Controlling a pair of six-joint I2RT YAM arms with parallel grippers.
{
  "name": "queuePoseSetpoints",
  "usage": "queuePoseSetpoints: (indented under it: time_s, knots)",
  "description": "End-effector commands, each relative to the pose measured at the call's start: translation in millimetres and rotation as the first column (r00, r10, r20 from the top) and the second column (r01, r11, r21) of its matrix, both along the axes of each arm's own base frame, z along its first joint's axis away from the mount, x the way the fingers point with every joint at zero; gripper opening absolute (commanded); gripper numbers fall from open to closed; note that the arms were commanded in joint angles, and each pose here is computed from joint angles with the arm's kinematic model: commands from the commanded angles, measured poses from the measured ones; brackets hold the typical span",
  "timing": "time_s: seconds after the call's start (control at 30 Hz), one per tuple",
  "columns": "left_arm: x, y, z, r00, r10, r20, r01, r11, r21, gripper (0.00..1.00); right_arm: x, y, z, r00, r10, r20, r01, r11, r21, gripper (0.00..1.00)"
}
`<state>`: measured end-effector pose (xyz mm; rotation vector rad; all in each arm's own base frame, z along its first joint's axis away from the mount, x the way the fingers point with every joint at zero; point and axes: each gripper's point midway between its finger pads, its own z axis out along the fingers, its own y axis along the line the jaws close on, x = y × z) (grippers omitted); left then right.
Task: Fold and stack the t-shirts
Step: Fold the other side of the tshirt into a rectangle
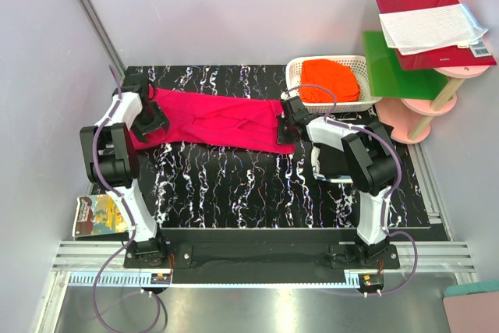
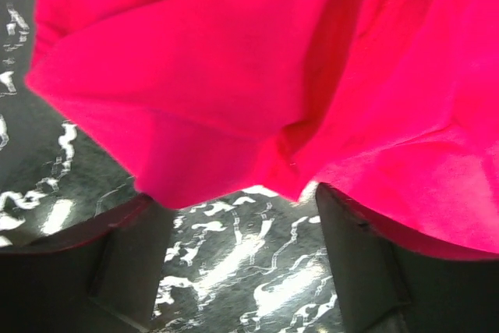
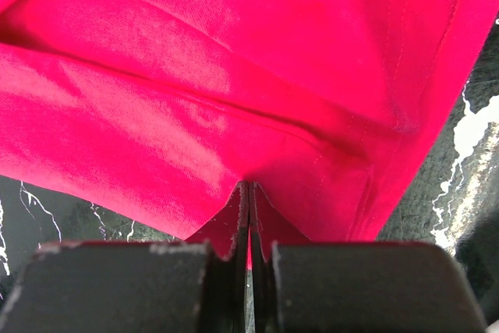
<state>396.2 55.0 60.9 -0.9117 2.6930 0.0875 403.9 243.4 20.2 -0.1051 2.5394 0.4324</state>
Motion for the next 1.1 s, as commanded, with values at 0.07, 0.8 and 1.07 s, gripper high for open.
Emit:
queuePoseSetpoints:
  time_s: [0.07,0.8,1.07]
  knots:
    - [29,-5,6,0.995,0.018,0.095,-0.013,0.999,-0.050,0.64,6,9,9,0.999,0.020,0.027,-0.020,1.000,0.016,0.00]
    - [17,-30,-2,0.992,0.008,0.123,0.013,0.985,-0.170,0.34,2,9,3,1.000,0.020,0.010,-0.020,1.000,0.017,0.00]
    - [9,-24,-4,0.994,0.025,0.110,-0.010,0.991,-0.134,0.00,2,9,0,1.000,0.022,0.002,-0.022,1.000,0.018,0.00]
